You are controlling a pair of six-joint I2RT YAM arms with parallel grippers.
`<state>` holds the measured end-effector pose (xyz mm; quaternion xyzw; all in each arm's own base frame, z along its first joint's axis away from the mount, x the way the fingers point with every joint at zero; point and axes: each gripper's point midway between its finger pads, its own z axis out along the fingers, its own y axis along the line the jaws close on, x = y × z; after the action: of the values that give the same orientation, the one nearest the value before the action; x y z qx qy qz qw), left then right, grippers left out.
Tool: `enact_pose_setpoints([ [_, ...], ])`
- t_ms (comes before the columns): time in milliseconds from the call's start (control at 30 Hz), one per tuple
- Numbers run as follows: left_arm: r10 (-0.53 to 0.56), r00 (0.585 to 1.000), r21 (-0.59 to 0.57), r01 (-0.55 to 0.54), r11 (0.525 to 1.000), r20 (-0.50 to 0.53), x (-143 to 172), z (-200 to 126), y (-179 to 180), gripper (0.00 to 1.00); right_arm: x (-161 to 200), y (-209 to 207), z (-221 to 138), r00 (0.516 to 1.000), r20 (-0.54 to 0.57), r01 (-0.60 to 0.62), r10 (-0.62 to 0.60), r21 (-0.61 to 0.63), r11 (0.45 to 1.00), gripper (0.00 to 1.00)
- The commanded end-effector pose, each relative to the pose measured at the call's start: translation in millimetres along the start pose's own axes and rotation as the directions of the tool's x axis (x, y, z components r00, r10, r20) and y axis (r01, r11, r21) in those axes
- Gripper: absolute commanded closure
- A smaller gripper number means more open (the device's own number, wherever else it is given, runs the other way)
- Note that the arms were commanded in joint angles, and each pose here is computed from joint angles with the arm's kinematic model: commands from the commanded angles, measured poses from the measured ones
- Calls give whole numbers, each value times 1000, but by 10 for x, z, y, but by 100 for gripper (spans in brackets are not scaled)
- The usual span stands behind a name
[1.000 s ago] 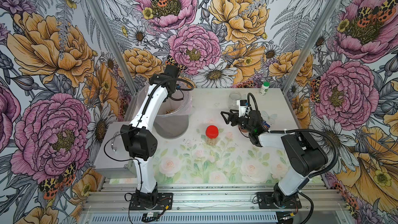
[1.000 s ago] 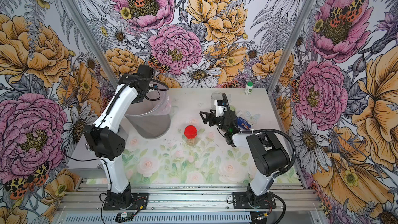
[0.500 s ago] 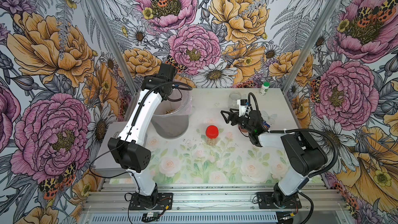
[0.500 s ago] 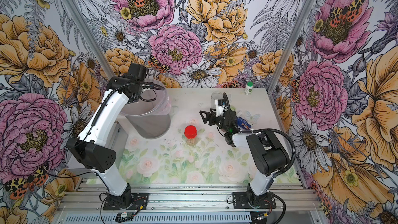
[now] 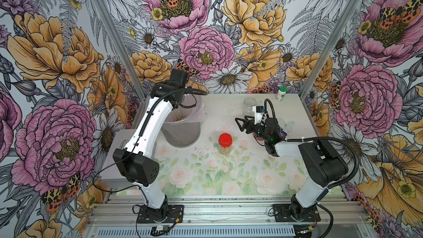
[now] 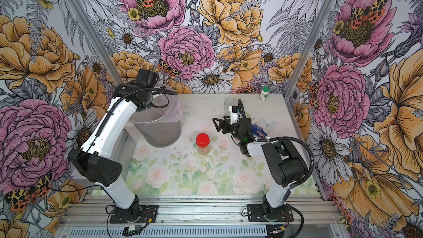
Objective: Empty moldy peanuts from jars
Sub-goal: Pour the moldy peanuts from the jar into the trash bin.
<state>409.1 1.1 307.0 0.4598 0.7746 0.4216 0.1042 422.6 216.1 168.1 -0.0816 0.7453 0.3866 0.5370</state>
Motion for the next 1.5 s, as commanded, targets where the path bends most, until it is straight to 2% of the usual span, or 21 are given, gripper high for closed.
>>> enact_pose_setpoints([
  [0,-67,998,26,67,997,-17,-7,154,39,70,-116,50,-38,999,43,14,-13,-19,1000,12],
  [100,-133,989,-96,138,986,57,30,-246,522,67,-113,61,-40,999,24,29,-28,-16,999,11],
  [133,-161,984,-82,167,983,70,31,-244,508,65,-117,60,-40,999,25,30,-30,-15,999,11],
  [200,-81,995,52,78,996,58,-94,17,30,66,-96,25,-29,999,27,28,-28,-6,1000,11],
  [233,-20,1000,69,19,997,17,-90,123,-96,68,-91,20,-16,999,30,25,-25,-8,1000,11],
  [267,-6,999,31,7,999,-38,-10,156,6,69,-95,12,-5,999,32,18,-18,-12,1000,12],
  [300,-62,998,-46,60,997,-34,58,10,311,68,-96,24,-1,999,31,13,-13,-17,1000,12],
  [333,-115,993,-98,117,988,25,50,-199,545,67,-110,39,-5,999,34,11,-10,-21,1000,12],
  [400,-149,977,-126,169,978,152,-105,-539,672,65,-121,72,-15,999,34,18,-17,-28,999,11],
  [467,-102,983,-77,115,990,151,-228,-476,400,65,-102,51,-3,999,30,21,-21,-23,1000,11],
  [533,-100,992,-45,104,994,81,-163,-275,237,66,-93,37,17,999,27,20,-19,-26,999,12],
  [600,-173,984,-52,175,983,29,-14,-166,290,67,-97,73,27,1000,22,18,-17,-44,999,11],
  [700,-291,950,-8,293,956,112,13,-255,346,66,-135,122,16,1000,15,22,-21,-66,998,11],
  [800,-388,879,114,371,922,277,-144,-483,340,66,-170,215,1,1000,-5,28,-29,-106,994,11],
  [900,-496,738,305,394,867,457,-331,-790,339,66,-253,359,-14,999,-29,17,-22,-178,984,11],
  [967,-547,642,395,380,836,538,-428,-959,345,65,-343,469,-58,999,-29,16,-23,-229,973,11],
  [1033,-543,597,441,325,836,590,-527,-1115,274,65,-433,541,-106,999,-32,12,-21,-263,965,11],
  [1133,-538,553,456,293,840,636,-614,-1283,269,64,-602,635,-191,1000,-16,5,-10,-301,953,10],
  [1200,-559,495,485,283,828,666,-667,-1420,322,64,-712,698,-256,1000,-4,-6,5,-329,944,9],
  [1300,-573,396,543,197,816,717,-821,-1715,289,62,-922,807,-393,999,32,-25,40,-381,924,9],
  [1467,-570,279,578,61,814,773,-1206,-2088,91,61,-1251,1027,-702,988,105,-48,111,-480,876,7],
])
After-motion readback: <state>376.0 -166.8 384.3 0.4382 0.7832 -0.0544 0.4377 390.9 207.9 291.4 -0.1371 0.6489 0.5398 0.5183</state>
